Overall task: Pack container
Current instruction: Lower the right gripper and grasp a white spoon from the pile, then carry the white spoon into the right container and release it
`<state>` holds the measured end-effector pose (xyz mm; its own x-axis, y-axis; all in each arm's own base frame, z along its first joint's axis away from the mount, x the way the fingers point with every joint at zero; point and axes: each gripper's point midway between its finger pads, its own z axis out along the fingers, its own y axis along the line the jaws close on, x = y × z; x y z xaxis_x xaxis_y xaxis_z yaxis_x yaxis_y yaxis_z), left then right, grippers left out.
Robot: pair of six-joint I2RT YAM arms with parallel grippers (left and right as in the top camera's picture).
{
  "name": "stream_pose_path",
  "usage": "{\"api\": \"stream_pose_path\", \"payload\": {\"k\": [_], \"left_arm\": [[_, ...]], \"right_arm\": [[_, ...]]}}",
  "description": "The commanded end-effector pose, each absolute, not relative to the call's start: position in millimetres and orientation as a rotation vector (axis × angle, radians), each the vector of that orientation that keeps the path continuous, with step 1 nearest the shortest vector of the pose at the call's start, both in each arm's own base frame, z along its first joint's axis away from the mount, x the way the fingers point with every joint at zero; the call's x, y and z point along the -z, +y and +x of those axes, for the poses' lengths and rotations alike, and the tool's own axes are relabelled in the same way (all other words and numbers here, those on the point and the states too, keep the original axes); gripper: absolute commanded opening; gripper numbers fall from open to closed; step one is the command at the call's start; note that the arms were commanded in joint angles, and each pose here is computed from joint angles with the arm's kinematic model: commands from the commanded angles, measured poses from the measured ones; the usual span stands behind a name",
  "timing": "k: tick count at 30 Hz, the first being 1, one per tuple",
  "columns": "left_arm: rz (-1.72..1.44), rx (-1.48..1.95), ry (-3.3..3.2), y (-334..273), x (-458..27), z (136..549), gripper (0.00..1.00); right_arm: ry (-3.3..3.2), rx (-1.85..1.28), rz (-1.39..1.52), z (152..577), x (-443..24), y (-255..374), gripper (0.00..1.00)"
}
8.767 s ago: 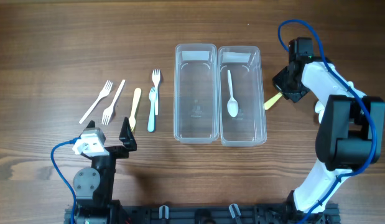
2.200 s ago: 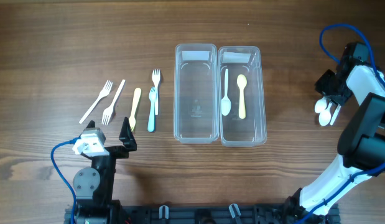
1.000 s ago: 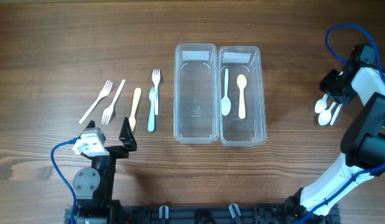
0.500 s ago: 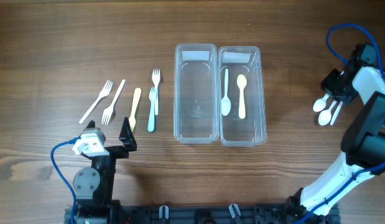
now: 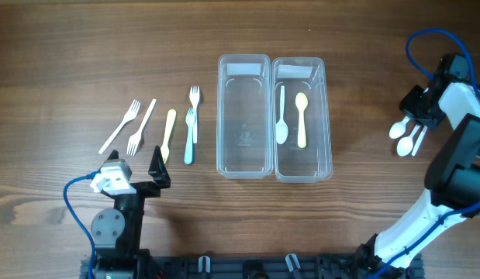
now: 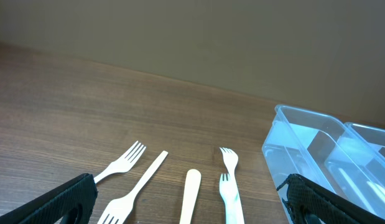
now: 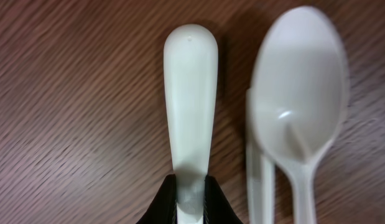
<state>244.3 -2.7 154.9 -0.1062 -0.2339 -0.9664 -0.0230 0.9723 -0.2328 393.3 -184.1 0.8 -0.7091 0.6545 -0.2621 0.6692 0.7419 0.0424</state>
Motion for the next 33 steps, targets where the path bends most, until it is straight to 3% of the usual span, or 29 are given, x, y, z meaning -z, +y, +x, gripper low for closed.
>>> {"api": "stream_pose_path", "payload": {"k": [1,9,16,24,33], "left_arm": [[-0.212,0.189,1.681,-2.7,-154.1,243.5,1.0],[-0.212,0.189,1.681,-2.6,-154.1,243.5,1.0],[-0.212,0.189,1.681,-2.6,-154.1,243.5,1.0],[-0.212,0.189,1.681,-2.7,-154.1,243.5,1.0],[-0.212,0.189,1.681,-2.6,-154.1,243.5,1.0]], "right_arm": [[2.615,0.032,0.91,414.9,-43.7,-167.2,0.04],[2.481,-0.042,0.776,429.1,-118.4,-140.4,0.04],[2.447,-0.178,0.58,433.1,-166.5,-78.0,0.05],[2.483,-0.27,0.286,424.1,-191.1,17.9,0.04],[2.527,-0.342,-0.047,405.9,-186.4,112.2,0.04]]}}
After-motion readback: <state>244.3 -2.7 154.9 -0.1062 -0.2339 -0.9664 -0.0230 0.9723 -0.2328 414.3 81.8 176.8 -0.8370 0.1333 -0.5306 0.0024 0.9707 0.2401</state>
